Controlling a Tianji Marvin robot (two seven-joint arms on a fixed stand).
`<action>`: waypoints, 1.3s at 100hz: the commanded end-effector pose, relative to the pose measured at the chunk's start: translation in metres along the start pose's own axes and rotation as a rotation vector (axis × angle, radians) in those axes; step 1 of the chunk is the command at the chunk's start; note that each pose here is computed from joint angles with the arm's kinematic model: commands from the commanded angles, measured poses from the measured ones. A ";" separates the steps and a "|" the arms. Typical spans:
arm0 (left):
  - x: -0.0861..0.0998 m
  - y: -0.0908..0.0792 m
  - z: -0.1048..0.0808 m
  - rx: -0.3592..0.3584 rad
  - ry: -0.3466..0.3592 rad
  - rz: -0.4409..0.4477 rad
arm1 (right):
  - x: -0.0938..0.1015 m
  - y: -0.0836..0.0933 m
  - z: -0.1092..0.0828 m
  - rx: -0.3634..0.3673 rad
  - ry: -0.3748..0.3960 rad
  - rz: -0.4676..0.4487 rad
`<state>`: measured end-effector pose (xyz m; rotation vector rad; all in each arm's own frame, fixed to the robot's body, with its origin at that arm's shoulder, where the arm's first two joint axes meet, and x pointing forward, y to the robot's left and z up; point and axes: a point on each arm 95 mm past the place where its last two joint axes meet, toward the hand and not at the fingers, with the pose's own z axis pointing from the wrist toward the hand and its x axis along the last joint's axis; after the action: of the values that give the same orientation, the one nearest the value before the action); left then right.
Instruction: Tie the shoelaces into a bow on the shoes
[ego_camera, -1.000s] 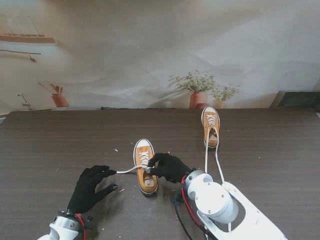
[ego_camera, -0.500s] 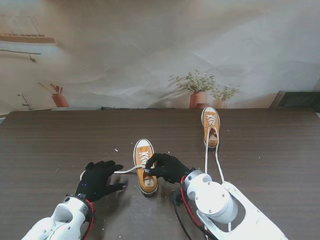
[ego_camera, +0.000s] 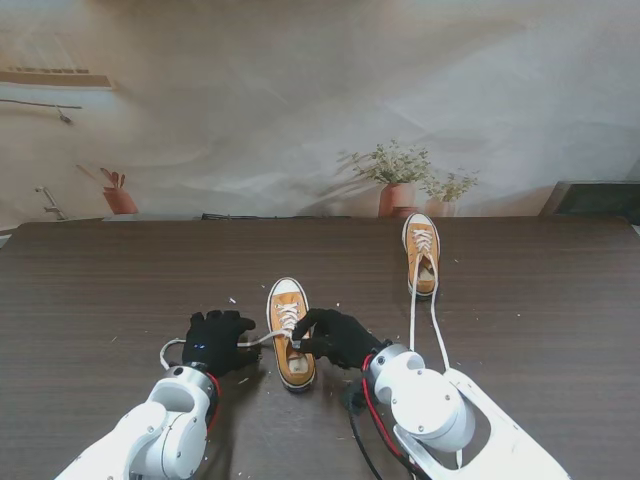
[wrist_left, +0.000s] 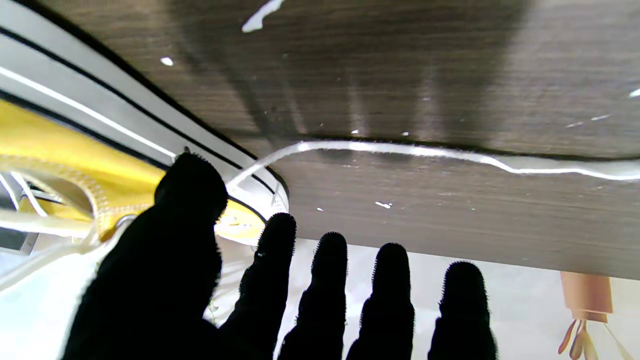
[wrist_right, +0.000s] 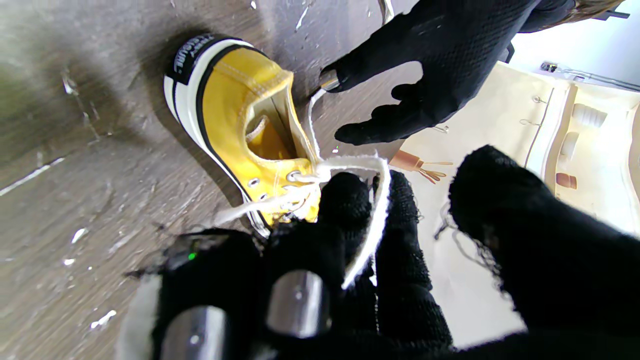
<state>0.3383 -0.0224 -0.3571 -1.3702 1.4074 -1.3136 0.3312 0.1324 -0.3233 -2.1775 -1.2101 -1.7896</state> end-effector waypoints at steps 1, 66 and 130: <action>0.002 0.002 0.004 -0.012 -0.003 -0.001 | -0.003 -0.003 -0.002 0.019 -0.011 0.011; 0.015 0.031 0.038 -0.021 -0.002 0.020 | -0.005 -0.006 -0.007 0.015 0.003 0.017; 0.007 0.031 0.034 0.201 0.121 -0.223 | -0.009 -0.009 -0.016 0.019 0.000 0.039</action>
<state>0.3639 -0.0325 -0.3901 -1.3444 1.1895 -1.6478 0.3180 0.1255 -0.3295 -2.1886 -1.1628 -1.7730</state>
